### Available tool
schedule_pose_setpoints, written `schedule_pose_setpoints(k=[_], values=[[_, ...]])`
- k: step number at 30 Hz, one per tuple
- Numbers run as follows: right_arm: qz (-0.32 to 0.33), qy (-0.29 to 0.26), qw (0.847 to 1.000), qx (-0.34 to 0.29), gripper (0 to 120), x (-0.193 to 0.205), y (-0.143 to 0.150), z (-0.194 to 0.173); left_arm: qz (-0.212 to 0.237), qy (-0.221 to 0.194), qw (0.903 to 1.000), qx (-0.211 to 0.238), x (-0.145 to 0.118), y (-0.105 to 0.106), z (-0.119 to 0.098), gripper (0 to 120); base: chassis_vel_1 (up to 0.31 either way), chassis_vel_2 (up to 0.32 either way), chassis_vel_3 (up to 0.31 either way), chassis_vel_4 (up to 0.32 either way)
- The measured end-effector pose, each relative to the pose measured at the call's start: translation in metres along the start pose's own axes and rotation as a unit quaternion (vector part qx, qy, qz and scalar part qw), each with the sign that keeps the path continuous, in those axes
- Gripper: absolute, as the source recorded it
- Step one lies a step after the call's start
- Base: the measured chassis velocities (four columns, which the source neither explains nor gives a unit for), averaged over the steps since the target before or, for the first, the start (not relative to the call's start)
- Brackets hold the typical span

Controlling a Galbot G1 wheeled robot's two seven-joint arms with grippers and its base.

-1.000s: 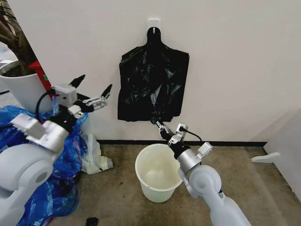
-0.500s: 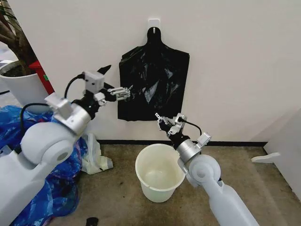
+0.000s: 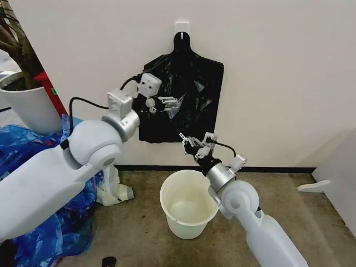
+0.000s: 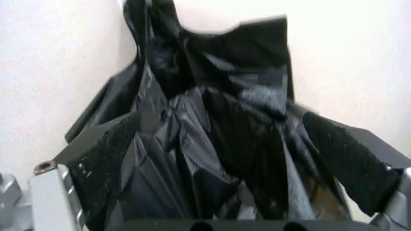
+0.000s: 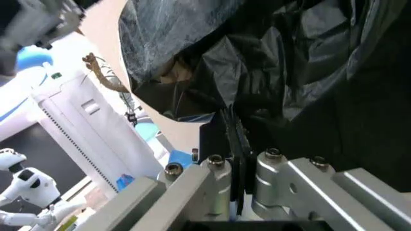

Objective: Place the garbage bag over the trash bin.

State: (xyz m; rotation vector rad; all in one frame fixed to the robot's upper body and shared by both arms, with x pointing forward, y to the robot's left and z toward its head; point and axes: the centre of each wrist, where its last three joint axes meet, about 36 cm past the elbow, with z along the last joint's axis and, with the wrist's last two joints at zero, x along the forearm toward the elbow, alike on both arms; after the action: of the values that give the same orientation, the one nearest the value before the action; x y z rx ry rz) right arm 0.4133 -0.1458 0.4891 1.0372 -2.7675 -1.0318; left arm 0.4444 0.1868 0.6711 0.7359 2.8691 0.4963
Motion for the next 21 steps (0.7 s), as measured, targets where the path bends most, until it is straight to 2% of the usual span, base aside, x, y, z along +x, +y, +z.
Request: schedule_pose_setpoints(k=[1, 3, 5, 12, 19, 21], values=[[0.000, 0.000, 1.000, 0.000, 0, 0.000, 0.000, 0.000, 0.000, 0.000, 1.0000, 0.000, 0.000, 0.000, 0.000, 100, 0.000, 0.000, 0.000, 0.000], [0.000, 0.000, 1.000, 0.002, 0, 0.000, -0.001, -0.002, -0.002, 0.036, 0.9992, -0.018, -0.004, -0.010, -0.003, 100, 0.000, 0.000, 0.000, 0.000], [-0.001, -0.001, 1.000, 0.002, 0, 0.000, -0.001, -0.002, 0.003, 0.048, 0.9985, -0.028, -0.005, -0.017, -0.005, 100, 0.000, 0.000, 0.000, 0.000], [-0.006, -0.001, 1.000, -0.008, 0, -0.003, 0.002, 0.001, 0.007, 0.064, 0.9971, -0.042, -0.015, -0.031, -0.010, 100, 0.000, 0.000, 0.000, 0.000], [-0.004, -0.002, 1.000, -0.008, 0, -0.002, 0.001, 0.000, -0.006, 0.079, 0.9954, -0.054, -0.027, -0.033, -0.019, 100, 0.000, 0.000, 0.000, 0.000], [-0.003, -0.003, 1.000, -0.008, 0, 0.000, 0.000, -0.001, -0.012, 0.086, 0.9949, -0.052, -0.029, -0.034, -0.019, 92, 0.000, 0.000, 0.000, 0.000]])
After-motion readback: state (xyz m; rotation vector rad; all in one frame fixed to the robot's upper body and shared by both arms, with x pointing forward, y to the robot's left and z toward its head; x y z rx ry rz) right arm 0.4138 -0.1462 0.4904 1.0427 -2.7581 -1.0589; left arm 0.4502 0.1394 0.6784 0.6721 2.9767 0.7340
